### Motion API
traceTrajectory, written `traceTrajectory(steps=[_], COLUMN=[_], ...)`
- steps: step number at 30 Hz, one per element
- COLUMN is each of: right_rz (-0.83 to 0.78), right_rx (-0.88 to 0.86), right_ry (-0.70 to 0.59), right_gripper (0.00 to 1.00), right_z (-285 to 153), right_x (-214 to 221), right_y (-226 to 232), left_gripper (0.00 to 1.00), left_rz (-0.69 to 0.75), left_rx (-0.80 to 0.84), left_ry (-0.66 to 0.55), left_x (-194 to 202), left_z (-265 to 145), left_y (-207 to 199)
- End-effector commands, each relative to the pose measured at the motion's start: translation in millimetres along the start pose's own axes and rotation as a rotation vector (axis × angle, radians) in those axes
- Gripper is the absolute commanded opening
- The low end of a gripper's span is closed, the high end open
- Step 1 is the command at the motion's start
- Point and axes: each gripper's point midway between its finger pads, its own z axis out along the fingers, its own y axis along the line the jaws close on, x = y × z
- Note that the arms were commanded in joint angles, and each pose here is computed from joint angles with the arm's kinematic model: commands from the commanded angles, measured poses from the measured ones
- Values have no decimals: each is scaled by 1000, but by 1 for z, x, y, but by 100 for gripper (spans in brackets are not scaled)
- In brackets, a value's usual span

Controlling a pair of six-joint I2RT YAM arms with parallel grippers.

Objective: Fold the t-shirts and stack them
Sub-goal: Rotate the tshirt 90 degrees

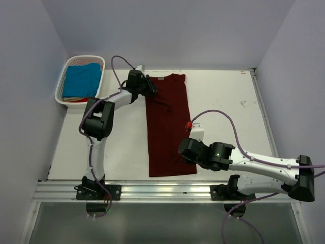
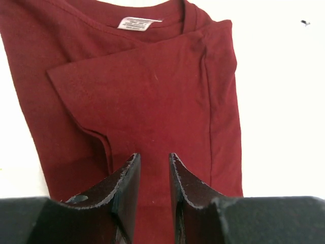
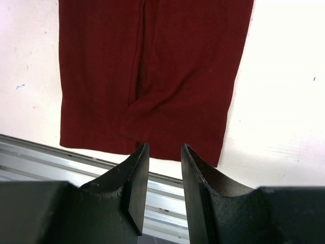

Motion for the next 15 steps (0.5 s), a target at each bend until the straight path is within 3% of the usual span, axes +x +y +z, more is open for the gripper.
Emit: traceTrajectory(steps=[1, 5, 9, 15], right_rz=[29, 27, 36, 22], right_rx=[20, 28, 25, 28], right_ry=[-45, -40, -36, -31], right_gripper=[36, 36, 35, 36], right_z=[-3, -3, 0, 4], right_x=[-8, -6, -2, -1], right_y=[-6, -8, -9, -6], left_gripper=[33, 31, 32, 40], left_rz=[15, 6, 30, 40], left_rx=[-23, -68, -142, -157], left_ry=[-12, 27, -11, -11], left_x=[-1, 10, 5, 10], left_z=[12, 8, -16, -23], left_y=[5, 15, 17, 20])
